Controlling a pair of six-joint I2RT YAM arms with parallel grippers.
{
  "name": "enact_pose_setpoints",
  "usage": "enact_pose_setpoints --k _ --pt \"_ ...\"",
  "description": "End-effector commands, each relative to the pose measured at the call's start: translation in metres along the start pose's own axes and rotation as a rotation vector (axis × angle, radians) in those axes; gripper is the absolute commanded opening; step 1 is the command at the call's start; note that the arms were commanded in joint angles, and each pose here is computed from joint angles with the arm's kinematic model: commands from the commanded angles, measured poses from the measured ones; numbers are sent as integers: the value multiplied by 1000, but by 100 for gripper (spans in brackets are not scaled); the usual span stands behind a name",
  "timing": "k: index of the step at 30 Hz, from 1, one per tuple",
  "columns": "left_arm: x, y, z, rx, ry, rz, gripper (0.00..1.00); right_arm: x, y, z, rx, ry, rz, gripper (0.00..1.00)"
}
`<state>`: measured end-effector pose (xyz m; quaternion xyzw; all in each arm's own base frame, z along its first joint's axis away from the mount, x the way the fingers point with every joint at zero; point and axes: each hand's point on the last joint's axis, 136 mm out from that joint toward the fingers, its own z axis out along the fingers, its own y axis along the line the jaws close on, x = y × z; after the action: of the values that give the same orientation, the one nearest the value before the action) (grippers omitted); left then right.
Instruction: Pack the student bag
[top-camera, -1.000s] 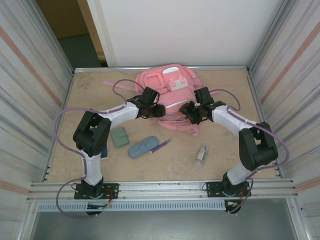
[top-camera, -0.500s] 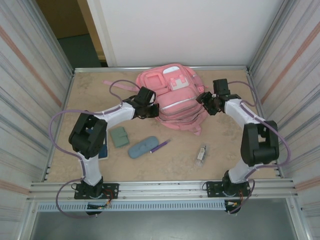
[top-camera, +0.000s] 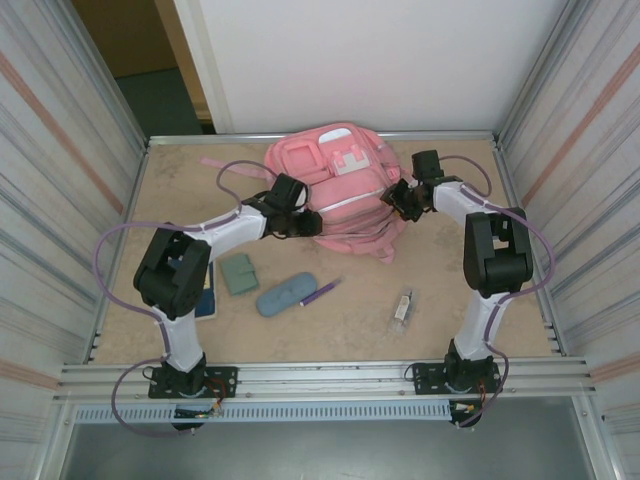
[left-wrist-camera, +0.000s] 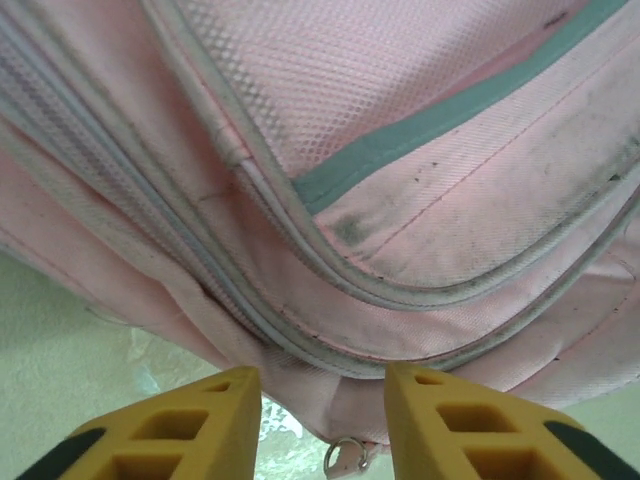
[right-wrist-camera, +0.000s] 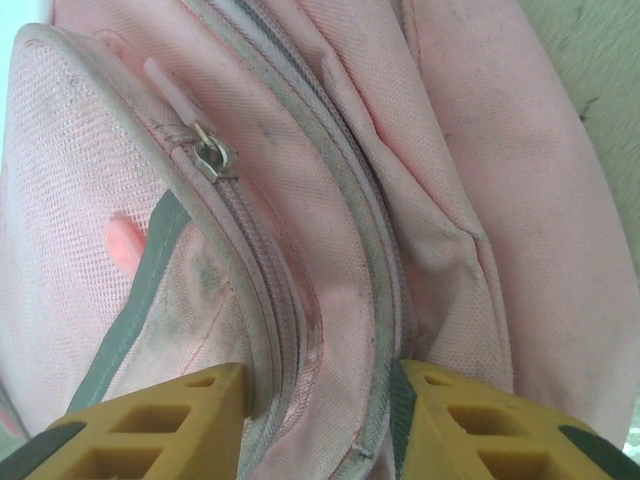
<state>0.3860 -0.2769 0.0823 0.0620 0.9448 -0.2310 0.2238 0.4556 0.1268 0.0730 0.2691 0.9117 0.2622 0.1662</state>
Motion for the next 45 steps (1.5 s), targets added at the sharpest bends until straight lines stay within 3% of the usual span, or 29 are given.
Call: enact_pose_setpoints --k 1,4,11,18,26,28,30,33,36,39,45 --pt "-7 -1 -7 16 -7 -8 42 8 15 1 -63 56 0 40" --pt "-14 -7 -13 41 -29 -39 47 6 23 -14 -77 41 -12 45" --pt "-32 -16 -24 62 -83 -153 47 -22 24 -40 -54 -57 -51 49" --pt "-44 -4 -22 2 -153 -224 49 -31 31 -10 -65 -25 -84 46" --pt "-48 -4 11 34 -131 -209 50 -15 29 28 -97 108 -77 52" --pt "-46 -4 19 46 -105 -210 49 -9 36 27 -139 136 -89 43" --pt "-50 -10 23 81 -99 -183 48 -4 47 20 -206 154 -96 22" --pt "-58 -32 21 179 -97 -86 45 5 62 1 -289 185 -55 0" --pt "-64 -45 13 211 -74 10 44 13 73 -20 -351 183 -14 0" --pt "-80 -45 -6 168 -120 33 45 17 88 -46 -405 156 13 0" --pt "-113 -65 -50 219 -177 56 44 27 138 -104 -506 72 -29 1"
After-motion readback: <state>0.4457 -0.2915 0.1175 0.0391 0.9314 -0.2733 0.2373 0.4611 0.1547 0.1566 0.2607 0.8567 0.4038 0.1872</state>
